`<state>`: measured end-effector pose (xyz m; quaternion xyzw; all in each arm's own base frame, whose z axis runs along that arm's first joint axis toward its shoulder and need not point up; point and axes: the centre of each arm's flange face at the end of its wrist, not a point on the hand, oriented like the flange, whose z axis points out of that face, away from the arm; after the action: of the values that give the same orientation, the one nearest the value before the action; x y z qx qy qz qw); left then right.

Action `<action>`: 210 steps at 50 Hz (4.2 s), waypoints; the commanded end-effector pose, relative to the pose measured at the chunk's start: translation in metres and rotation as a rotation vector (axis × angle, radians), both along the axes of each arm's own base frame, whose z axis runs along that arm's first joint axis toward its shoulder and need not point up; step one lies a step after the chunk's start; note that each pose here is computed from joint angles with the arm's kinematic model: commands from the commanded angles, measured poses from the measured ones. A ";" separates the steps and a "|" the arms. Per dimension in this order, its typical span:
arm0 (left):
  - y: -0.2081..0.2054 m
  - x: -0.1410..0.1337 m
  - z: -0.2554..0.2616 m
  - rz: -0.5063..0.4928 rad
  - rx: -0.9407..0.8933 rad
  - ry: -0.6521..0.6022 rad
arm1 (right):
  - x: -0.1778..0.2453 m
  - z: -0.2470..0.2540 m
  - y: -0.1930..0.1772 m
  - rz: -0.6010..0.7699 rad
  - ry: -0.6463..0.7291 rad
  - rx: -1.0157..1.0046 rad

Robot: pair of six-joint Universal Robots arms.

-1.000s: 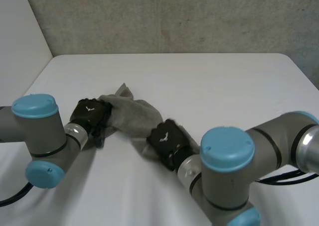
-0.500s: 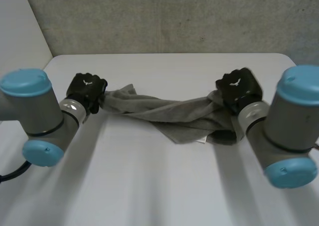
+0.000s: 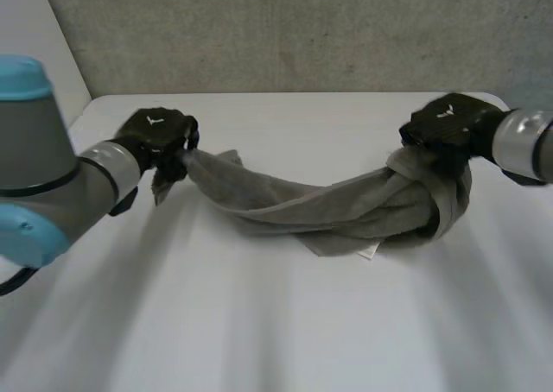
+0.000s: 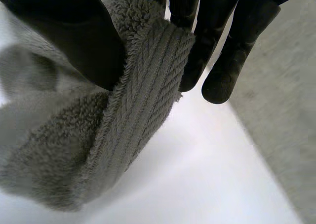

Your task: Fold the towel.

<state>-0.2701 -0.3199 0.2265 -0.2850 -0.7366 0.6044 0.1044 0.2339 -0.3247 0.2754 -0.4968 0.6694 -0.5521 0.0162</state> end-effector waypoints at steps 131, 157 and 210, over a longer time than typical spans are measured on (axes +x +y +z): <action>0.034 0.066 -0.064 0.240 -0.013 0.037 | 0.005 -0.129 0.053 -0.367 -0.354 0.073; 0.056 0.046 -0.056 -0.023 -0.109 0.089 | -0.028 -0.137 -0.006 -0.561 -0.508 0.125; 0.070 0.005 -0.125 -0.107 0.115 -0.110 | -0.035 -0.138 -0.005 -0.592 -0.538 0.174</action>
<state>-0.2637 -0.2441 0.1021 -0.3560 -0.7588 0.5324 0.1185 0.1988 -0.3299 0.1367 -0.1170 0.8005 -0.5833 0.0719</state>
